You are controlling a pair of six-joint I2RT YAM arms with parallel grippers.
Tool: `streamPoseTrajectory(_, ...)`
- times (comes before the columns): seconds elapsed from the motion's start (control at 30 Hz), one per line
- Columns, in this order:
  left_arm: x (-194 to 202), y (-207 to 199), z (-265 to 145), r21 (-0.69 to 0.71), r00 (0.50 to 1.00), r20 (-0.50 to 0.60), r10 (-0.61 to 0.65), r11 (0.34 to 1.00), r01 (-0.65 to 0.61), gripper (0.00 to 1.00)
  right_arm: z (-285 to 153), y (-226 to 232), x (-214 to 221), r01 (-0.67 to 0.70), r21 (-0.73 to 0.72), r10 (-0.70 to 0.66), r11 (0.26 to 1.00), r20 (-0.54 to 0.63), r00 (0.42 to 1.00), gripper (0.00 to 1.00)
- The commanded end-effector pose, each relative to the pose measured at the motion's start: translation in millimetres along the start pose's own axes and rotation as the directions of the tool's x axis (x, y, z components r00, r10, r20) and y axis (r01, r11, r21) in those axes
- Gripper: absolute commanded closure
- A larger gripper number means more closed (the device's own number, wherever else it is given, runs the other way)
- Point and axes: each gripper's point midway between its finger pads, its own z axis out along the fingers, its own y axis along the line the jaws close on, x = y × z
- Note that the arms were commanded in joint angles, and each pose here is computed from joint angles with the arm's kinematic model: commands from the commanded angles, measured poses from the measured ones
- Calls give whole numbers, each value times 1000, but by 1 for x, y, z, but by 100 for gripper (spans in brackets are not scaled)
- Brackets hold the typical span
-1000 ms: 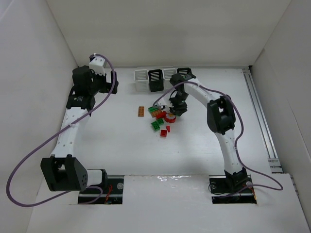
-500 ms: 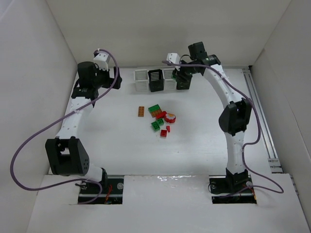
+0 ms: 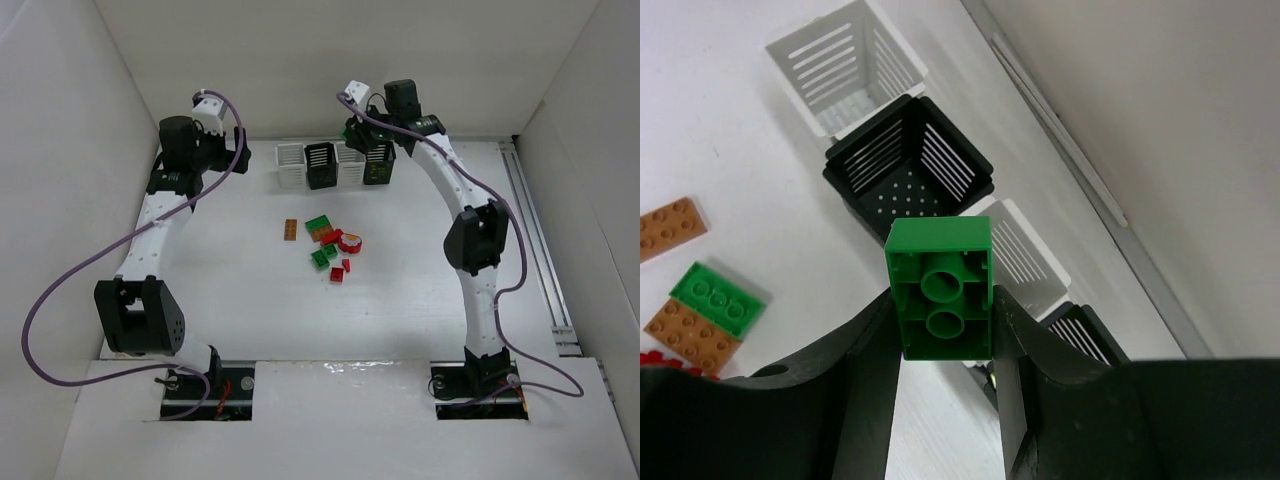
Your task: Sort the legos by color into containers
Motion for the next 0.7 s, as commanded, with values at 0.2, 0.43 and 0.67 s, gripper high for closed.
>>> streamPoseTrajectory(0.2, -21, -1, 1, 1, 998, 67, -18, 1000, 18, 0, 22, -21, -15, -61, 49, 55, 997, 114, 992, 76)
streamPoseTrajectory(0.43, -20, -5, 3, 23, 998, 58, -39, 999, 38, 0, 36, -34, 5, -118, 67, 110, 991, 108, 988, 70)
streamPoseTrajectory(0.67, -2, -33, 5, 118, 998, 21, 56, 991, -58, 0, 39, -35, 9, -134, 78, 125, 988, 117, 985, 37)
